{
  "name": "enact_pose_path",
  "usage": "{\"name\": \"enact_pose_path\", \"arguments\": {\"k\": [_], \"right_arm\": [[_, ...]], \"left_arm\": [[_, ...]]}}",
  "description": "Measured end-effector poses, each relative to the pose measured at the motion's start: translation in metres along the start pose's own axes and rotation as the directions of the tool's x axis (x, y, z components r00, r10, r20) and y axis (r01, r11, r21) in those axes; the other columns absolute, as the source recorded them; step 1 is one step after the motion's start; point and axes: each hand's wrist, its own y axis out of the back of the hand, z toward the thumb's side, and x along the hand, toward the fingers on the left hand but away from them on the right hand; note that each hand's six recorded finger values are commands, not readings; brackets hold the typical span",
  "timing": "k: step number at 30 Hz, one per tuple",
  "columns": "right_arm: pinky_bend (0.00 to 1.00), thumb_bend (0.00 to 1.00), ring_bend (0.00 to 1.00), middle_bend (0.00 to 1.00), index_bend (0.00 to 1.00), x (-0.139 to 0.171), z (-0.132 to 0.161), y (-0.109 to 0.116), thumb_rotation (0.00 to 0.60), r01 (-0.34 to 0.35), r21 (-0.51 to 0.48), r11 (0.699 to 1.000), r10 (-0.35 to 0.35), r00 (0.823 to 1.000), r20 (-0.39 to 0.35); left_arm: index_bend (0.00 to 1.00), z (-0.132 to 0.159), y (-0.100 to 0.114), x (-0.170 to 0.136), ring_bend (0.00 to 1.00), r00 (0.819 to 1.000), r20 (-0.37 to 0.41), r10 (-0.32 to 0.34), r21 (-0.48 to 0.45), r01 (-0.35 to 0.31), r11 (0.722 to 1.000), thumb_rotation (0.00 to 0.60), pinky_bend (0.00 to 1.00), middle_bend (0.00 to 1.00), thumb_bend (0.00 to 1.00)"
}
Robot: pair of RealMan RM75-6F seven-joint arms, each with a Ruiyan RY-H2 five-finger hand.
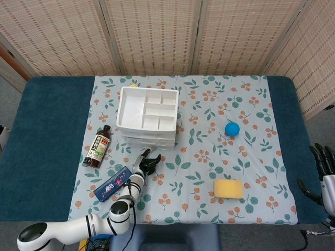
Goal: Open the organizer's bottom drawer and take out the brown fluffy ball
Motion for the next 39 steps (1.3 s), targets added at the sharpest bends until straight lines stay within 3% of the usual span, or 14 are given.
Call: {"name": "enact_pose_path", "arguments": {"k": [19,39], "right_arm": [[0.07,0.30,0.01,0.03,0.00,0.003,-0.002,0.001,0.600,0.004,0.001,1.000,-0.004,1.000,0.008],[0.07,0.30,0.01,0.03,0.00,0.004,-0.005,0.001,0.600,0.002,-0.002,1.000,-0.002,1.000,0.018]], "left_arm": [[0.20,0.006,0.000,0.004,1.00,1.000,-0.017,0.014,-0.130,-0.016,0.991,0.600,1.00,1.00,0.41],[0.26,0.009,-0.001,0.012,1.00,0.999,-0.023,0.035,-0.159,-0.038,0.987,0.600,1.00,1.00,0.41]]}}
